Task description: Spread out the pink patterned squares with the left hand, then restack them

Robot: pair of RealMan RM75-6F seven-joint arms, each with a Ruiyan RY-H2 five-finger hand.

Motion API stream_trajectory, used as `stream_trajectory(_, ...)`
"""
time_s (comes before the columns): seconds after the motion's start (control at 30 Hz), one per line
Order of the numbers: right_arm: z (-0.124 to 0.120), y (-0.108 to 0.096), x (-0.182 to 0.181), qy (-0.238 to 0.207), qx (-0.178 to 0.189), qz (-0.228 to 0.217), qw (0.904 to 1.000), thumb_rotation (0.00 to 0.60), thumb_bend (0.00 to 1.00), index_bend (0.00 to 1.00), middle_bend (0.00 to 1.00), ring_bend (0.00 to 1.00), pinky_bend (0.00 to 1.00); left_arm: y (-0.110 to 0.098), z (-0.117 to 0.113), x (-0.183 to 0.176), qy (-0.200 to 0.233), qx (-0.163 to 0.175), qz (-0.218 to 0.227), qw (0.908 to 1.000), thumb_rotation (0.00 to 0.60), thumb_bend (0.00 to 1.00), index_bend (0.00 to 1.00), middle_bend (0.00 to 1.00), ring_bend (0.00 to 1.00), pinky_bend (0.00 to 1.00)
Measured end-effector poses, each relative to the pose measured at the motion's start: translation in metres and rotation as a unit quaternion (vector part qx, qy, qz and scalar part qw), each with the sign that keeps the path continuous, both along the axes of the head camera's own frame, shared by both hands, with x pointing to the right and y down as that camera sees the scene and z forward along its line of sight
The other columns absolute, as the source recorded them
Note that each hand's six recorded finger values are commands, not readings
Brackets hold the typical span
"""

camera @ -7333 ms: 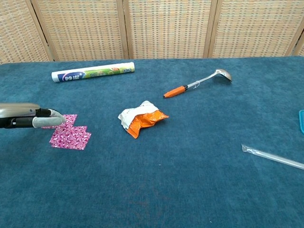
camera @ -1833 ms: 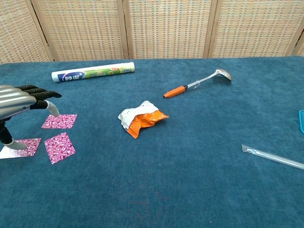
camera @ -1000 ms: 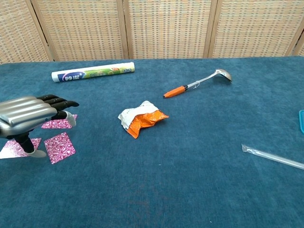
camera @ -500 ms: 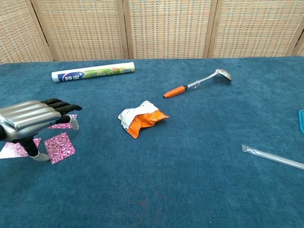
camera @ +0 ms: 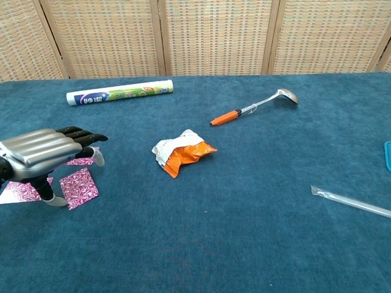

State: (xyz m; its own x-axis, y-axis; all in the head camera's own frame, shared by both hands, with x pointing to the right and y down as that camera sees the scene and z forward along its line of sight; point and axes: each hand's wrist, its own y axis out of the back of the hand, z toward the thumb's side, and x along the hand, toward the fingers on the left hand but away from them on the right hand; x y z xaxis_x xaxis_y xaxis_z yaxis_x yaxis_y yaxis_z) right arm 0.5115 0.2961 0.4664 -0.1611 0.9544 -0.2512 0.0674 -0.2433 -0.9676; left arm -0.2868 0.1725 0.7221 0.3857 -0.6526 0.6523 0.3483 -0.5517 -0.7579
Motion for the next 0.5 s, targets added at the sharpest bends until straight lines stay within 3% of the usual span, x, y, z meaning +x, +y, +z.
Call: stream_trajectory(0.5,-0.002,0.002,0.001,0.004,0.001,0.003,1.0,0.6,0.02,0.3,0.26,0.0,0.0,-0.008,0.004,0.014,0.021,0.002,-0.022,0.9995,0.6,0.18,0.26,0.0,0.0,0.0)
